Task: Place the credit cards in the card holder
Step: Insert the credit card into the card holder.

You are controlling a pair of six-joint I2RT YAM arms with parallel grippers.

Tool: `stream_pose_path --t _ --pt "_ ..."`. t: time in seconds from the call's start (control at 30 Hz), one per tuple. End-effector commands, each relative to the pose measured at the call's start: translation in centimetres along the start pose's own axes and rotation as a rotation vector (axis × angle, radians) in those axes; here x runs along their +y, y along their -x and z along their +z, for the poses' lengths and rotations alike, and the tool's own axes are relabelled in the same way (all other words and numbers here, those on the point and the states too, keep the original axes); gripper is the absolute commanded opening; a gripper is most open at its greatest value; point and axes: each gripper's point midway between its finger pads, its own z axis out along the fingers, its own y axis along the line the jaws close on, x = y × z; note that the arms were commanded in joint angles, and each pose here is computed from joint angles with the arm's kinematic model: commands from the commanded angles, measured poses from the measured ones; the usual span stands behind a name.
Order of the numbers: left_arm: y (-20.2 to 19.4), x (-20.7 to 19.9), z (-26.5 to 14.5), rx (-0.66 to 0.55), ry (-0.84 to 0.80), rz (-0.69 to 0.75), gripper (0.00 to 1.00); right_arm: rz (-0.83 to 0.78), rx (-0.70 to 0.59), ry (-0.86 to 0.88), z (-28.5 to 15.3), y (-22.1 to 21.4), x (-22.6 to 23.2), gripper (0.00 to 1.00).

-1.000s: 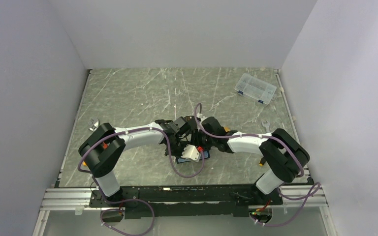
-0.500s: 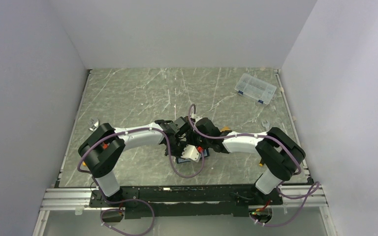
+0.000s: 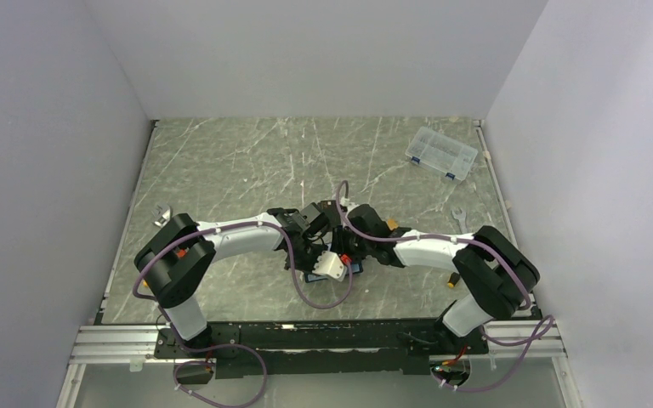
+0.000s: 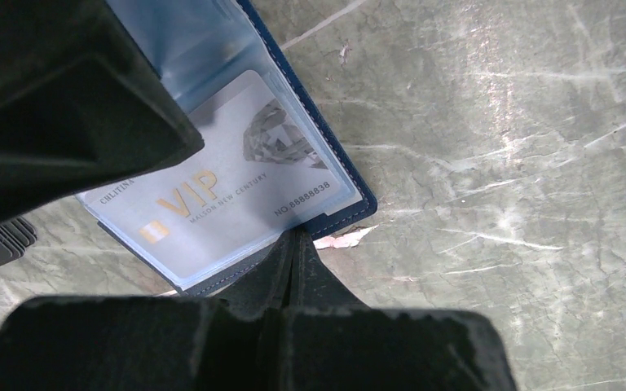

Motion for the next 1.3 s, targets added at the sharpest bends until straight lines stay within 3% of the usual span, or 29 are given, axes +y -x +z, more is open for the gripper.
stream_pose_path --t 0.0,0.17,0.87,1.27 --pt "-2.9 -1.9 1.7 0.095 -0.062 -0.009 0.0 0.02 -0.033 0.051 -0.6 0.4 0.7 0.28" --pt "-2.8 -1.9 1.6 0.095 -0.06 -0.01 0.0 0.043 -0.033 0.059 -0.1 0.3 0.7 0.0" --pt "-3.0 -1.9 1.7 0.099 -0.057 -0.001 0.0 0.075 -0.039 0.087 1.6 0.6 0.5 0.0" --pt "-2.8 -0.7 1.1 0.086 -0.031 -0.012 0.0 0.066 -0.045 0.084 -0.2 0.4 0.9 0.0"
